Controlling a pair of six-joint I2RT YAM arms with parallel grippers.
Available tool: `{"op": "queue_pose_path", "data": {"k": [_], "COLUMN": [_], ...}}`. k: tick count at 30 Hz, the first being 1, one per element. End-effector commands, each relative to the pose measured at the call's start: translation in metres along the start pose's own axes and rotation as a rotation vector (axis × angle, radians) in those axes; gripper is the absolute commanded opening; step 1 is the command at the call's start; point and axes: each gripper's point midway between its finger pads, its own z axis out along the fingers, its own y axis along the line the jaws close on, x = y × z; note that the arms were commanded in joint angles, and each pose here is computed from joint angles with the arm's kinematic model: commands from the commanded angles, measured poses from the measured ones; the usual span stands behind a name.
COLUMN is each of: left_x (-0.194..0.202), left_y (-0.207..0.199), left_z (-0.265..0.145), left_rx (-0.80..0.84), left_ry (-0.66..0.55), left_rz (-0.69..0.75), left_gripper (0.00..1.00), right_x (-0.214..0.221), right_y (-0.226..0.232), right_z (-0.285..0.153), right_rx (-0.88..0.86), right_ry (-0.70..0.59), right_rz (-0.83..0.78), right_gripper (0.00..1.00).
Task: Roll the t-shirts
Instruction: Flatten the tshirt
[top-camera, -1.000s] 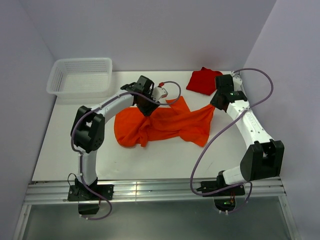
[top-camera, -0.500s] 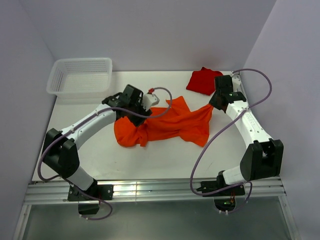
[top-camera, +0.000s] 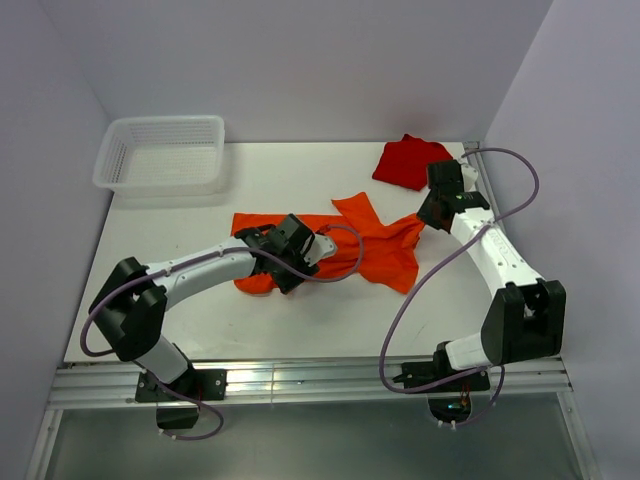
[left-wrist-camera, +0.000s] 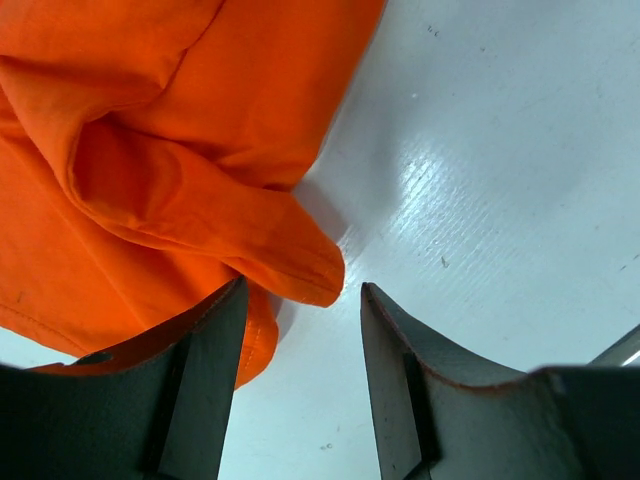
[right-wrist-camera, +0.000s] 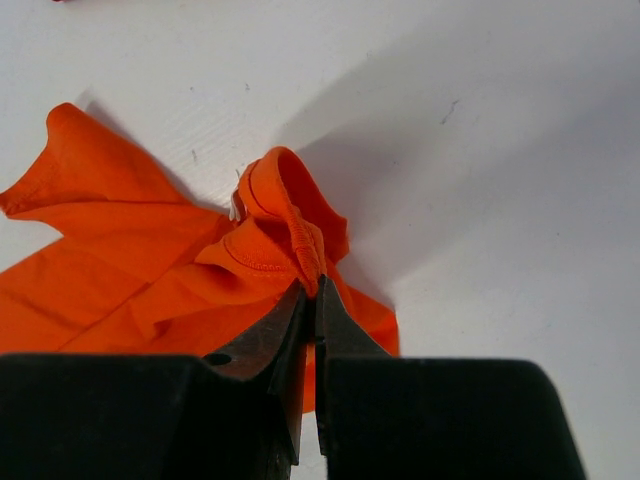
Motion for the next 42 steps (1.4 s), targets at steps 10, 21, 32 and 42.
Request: {"op": "queue_pose_path", "data": {"k": [10,21,32,42], "left_x": [0.005,0.013,0.017,0.014], "left_y": [0.01,-0.006,-0.003,0.003], "left_z": [0.015,0.026,0.042,0.039], "left_rx": [-0.147,-0.117,-0.143,-0.174], "left_ry": [-0.007,0.019,0.037,0.029], "left_rz": [-0.053,-0.03,-0.018,-0.006], "left_gripper": [0.55,0.53,0.48,0.06], "right_x": [-0.006,-0.004,-0.001,-0.002], "right_y": [0.001,-0.001,-0.002,-0.001], "right_z": [-0.008,-0.006,-0.003,-0.002], "right_rx": [-0.038,-0.031,-0.029,-0.032], "right_ry": [-0.04,-0.038,-0.034,-0.036], "right_rz": [0.003,-0.004,-0.007,-0.009], "right_gripper": [0.0,0.0,0.0,0.0]}}
